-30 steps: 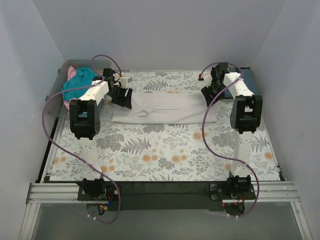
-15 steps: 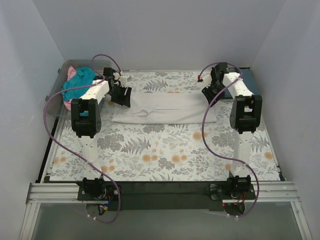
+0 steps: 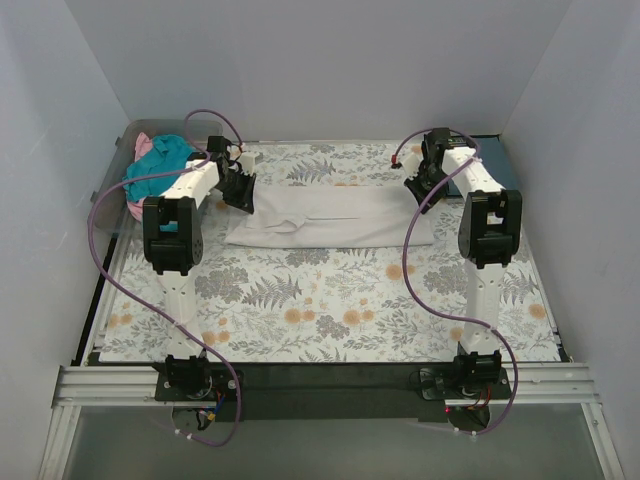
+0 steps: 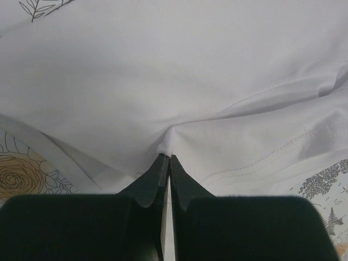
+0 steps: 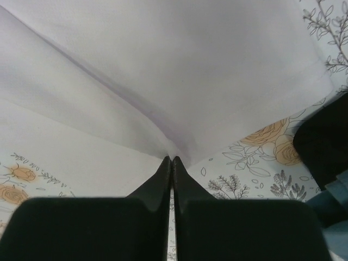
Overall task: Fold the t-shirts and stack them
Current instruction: Fold the tshirt
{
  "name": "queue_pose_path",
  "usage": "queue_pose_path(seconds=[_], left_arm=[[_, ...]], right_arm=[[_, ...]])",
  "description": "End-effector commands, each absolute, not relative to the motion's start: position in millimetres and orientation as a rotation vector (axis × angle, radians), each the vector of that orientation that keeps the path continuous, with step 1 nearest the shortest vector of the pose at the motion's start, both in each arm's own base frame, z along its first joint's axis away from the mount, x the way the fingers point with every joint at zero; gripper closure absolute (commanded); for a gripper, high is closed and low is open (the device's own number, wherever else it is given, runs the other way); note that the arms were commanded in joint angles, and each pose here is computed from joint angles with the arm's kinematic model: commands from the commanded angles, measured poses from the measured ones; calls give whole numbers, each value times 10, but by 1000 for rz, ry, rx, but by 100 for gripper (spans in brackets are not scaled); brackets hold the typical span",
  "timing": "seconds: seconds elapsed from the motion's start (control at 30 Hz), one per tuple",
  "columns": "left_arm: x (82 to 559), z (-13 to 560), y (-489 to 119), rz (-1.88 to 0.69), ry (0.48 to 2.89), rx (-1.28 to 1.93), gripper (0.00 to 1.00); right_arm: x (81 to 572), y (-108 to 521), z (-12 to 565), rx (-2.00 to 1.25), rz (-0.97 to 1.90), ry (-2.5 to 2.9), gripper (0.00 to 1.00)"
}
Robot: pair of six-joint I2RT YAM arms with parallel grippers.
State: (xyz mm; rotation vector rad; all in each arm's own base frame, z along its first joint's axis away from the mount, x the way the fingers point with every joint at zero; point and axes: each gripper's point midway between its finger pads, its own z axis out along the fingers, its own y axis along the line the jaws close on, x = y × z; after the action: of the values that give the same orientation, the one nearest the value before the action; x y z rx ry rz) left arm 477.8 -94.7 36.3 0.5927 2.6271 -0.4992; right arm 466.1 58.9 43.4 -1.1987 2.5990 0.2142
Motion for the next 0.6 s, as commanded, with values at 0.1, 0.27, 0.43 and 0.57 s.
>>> queue_pose_path(seconds=[0.1,0.27,0.43,0.57], left_arm=[[4742,918,-939,-467,2506,622,100],[4543,1153,-905,-442,2464,637,100],[4242,1216,-857,-440,2465,649,100],[4023,1313,-816,-428,2455,663,100]], right_arm=[[4561,579,945,-1214,174,2510,99],[4326,566,1096,-1234,189,2511,99],[4032,551,1042,-1264,229,2544,99],[3828,546,1050,-1275,254,2558,99]])
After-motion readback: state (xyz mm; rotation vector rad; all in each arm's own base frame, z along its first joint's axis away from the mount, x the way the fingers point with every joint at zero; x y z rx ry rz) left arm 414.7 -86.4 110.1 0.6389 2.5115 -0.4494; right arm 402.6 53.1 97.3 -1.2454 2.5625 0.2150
